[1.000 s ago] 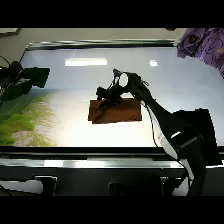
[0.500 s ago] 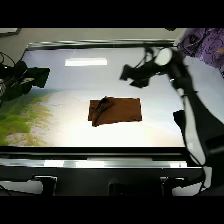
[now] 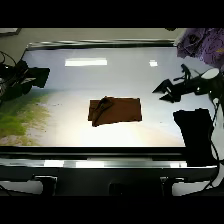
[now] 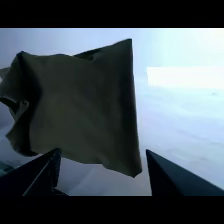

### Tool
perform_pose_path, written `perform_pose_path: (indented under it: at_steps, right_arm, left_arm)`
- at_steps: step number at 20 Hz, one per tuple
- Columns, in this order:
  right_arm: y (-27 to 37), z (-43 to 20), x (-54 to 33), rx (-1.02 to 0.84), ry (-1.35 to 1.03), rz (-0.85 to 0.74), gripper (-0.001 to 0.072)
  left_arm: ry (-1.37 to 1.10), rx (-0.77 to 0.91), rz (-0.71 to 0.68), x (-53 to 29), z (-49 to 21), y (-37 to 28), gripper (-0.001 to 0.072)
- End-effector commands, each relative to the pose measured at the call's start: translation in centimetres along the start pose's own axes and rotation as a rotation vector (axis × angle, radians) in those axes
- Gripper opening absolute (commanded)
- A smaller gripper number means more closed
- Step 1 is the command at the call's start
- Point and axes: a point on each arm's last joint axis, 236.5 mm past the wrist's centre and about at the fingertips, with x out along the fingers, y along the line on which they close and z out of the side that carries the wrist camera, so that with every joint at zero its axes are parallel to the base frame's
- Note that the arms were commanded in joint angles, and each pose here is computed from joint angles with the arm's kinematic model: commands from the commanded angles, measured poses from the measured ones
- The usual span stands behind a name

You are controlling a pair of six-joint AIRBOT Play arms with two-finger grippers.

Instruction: Fold the clothes and pants, and hang the long-sleeved shirts on hangers.

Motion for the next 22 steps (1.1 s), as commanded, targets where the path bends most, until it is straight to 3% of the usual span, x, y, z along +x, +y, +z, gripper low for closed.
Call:
perform_pose_path:
  at_steps: [1, 9, 12, 14, 15, 22]
  right_arm:
    - [-2.6, -1.8, 4.7, 0.053, 0.026, 0.078, 0.0588]
    - [-2.3, -3.8, 12.9, 0.067, 0.099, 0.094, 0.0529]
    - [-1.3, -4.5, 14.1, 0.051, 0.111, 0.083, 0.0341]
    - [-0.2, -4.6, 14.2, 0.052, 0.112, 0.107, 0.0087]
    - [1.0, -4.0, 13.7, 0.048, 0.092, 0.138, 0.0027]
    - [5.3, 6.6, 0.2, 0.017, -0.210, 0.088, 0.0027]
  left_arm:
    - [-0.016, 0.001, -0.003, 0.0, 0.4, -0.1, 0.0021]
    - [-0.015, 0.001, -0.003, 0.0, 0.4, -0.1, 0.0021]
    - [-0.014, 0.000, -0.002, 0.1, 0.3, 0.0, 0.0021]
    - [-0.013, 0.000, -0.002, 0.1, 0.3, 0.0, 0.0021]
    - [-0.012, 0.000, -0.002, 0.1, 0.3, 0.0, 0.0021]
    - [-0.010, -0.001, -0.010, 0.1, 0.3, -0.2, 0.0021]
